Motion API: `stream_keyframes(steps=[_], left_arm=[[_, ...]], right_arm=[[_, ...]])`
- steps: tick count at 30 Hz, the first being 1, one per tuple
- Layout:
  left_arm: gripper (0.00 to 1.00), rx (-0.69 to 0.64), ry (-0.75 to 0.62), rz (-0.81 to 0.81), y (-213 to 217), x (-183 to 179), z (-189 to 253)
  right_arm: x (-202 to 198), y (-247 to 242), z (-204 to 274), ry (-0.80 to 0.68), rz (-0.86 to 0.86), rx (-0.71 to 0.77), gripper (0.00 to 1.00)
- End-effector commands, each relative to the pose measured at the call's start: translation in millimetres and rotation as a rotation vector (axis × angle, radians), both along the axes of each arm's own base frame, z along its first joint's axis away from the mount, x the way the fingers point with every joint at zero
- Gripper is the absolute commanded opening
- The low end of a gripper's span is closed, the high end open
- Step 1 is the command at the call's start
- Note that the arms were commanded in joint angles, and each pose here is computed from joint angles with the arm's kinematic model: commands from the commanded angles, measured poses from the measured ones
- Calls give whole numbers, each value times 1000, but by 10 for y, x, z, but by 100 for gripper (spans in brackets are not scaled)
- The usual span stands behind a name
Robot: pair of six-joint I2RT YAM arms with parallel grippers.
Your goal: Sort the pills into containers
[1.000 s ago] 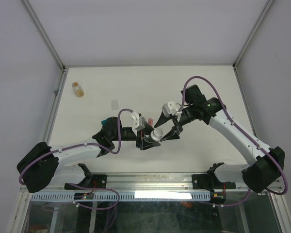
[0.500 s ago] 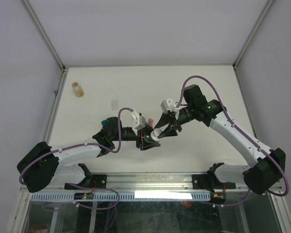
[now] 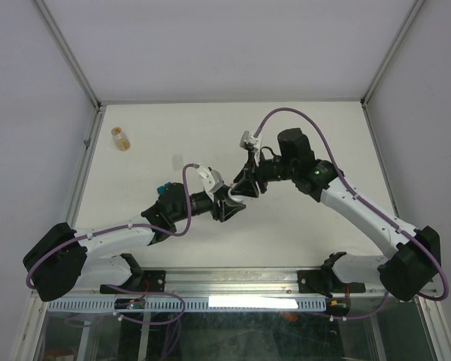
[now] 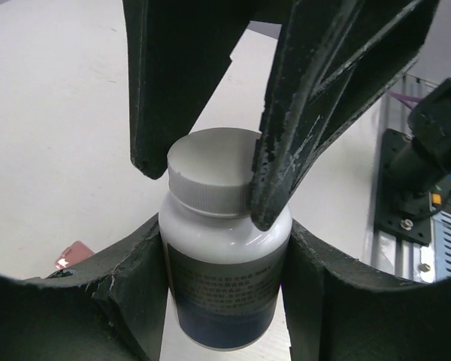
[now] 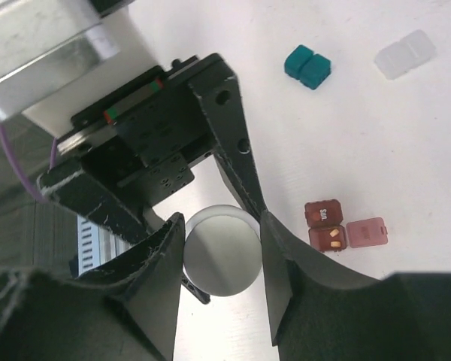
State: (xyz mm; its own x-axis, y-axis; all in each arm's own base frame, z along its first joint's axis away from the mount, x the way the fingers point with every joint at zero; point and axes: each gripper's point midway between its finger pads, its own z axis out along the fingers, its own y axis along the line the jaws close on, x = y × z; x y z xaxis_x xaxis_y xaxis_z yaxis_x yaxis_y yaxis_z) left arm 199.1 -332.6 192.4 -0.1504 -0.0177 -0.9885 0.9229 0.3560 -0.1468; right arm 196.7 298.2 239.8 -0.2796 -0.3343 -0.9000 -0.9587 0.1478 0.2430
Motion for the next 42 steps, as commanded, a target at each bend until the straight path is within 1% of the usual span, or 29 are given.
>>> stream_keyframes(steps=[1,2,3,5,6,7,8,9,10,12,16,20,25,29,36,39,42], left_arm=[[0,-143,-147,191,88,374,608],[0,-139,-144,193,95,374,588],[0,-133,-140,191,100,366,561],[0,-114,-129,189,115,349,468],[0,-108,-125,189,130,338,429],[0,-102,-120,189,144,326,388],[0,-101,-119,185,158,304,361],[0,-103,-118,181,170,280,351],[0,-105,-117,175,183,256,340],[0,-112,-117,160,194,211,351],[0,-120,-117,131,179,156,381],[0,-126,-115,104,148,117,410],[0,-137,-112,89,140,87,445],[0,-137,-109,81,136,73,446],[0,-137,-107,80,131,74,450],[0,-137,-104,80,129,76,448],[0,-136,-98,78,121,76,448]], right_arm=[[193,54,51,97,-174,10,3],[191,73,118,102,-163,26,5],[182,92,200,108,-143,47,13],[158,101,416,99,-85,99,45],[150,83,518,78,-55,118,58],[175,61,609,43,-45,130,68],[207,29,676,9,-47,136,73],[221,8,723,-31,-36,140,76],[214,-18,711,-53,-21,124,77],[181,-42,661,-89,20,91,78],[84,-50,471,-108,97,45,79],[94,-10,304,-104,100,2,80],[119,53,202,-103,95,-32,80],[94,109,130,-96,100,-51,75],[27,136,191,-81,127,-21,50],[11,140,205,-79,135,-13,38],[-7,148,219,-71,141,-2,24]])
